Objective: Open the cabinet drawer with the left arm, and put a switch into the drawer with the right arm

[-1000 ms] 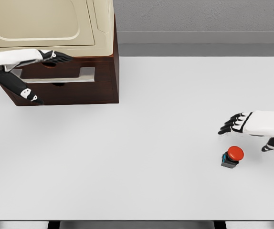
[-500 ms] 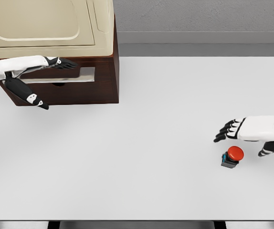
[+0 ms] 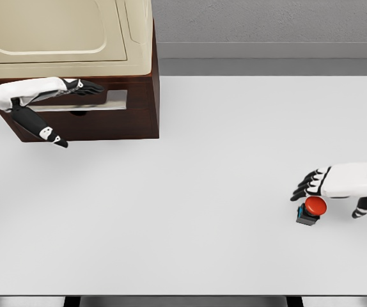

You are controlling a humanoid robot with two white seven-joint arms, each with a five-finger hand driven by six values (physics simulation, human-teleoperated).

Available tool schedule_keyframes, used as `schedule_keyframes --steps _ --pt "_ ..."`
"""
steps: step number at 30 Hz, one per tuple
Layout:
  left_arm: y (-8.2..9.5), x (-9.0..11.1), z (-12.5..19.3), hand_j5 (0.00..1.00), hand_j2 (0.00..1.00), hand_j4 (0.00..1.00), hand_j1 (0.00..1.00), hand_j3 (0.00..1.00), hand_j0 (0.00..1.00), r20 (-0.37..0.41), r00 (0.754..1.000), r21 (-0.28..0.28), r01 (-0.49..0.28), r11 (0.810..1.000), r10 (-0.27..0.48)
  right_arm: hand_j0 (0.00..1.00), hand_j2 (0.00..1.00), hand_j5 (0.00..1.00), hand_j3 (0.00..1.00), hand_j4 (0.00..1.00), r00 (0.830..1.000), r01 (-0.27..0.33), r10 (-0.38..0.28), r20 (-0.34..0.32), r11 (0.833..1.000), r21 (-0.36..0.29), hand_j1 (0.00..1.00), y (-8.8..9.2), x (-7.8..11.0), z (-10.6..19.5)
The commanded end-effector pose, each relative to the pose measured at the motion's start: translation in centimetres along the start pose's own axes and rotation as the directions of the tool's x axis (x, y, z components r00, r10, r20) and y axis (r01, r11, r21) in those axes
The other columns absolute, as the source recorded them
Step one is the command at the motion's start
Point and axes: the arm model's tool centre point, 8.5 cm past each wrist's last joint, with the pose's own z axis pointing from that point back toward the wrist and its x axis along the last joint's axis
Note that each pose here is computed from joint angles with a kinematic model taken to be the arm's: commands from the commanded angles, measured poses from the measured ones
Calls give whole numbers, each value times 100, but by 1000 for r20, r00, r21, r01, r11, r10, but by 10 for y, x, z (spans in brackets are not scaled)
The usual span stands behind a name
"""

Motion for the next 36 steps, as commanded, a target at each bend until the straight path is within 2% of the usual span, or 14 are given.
schedule_keyframes --steps 1,7,10,21,26,30,36 --pt "1 0 0 100 100 100 100 100 100 2 1000 4 -6 1000 6 100 100 100 100 100 1000 7 -7 14 1000 1 100 1 2 -5" --pt "-4 -2 -4 100 100 100 100 100 100 9 1000 -6 -17 1000 17 100 100 100 100 100 999 8 -8 31 1000 -3 100 -5 3 -7" --pt "-3 -3 -1 100 100 100 100 100 100 12 1000 10 -21 1000 21 100 100 100 100 100 999 13 -13 34 1000 7 100 -2 4 -8" --pt "-7 -6 -2 100 100 100 100 100 100 9 999 5 -32 999 32 100 100 100 100 100 999 4 -5 51 1000 30 100 -3 6 -13" --pt "-10 -7 -4 100 100 100 100 100 100 12 999 1 -41 999 41 100 100 100 100 100 998 -6 5 70 1000 18 100 -8 9 -21" --pt "-12 -11 1 100 100 100 100 100 100 15 998 20 -56 998 56 100 100 100 100 100 998 -4 4 69 1000 4 100 -10 9 -21" --pt "-17 -13 0 100 100 100 100 100 100 20 997 13 -74 997 73 100 100 100 100 100 998 19 -16 60 998 -52 100 -9 7 -18"
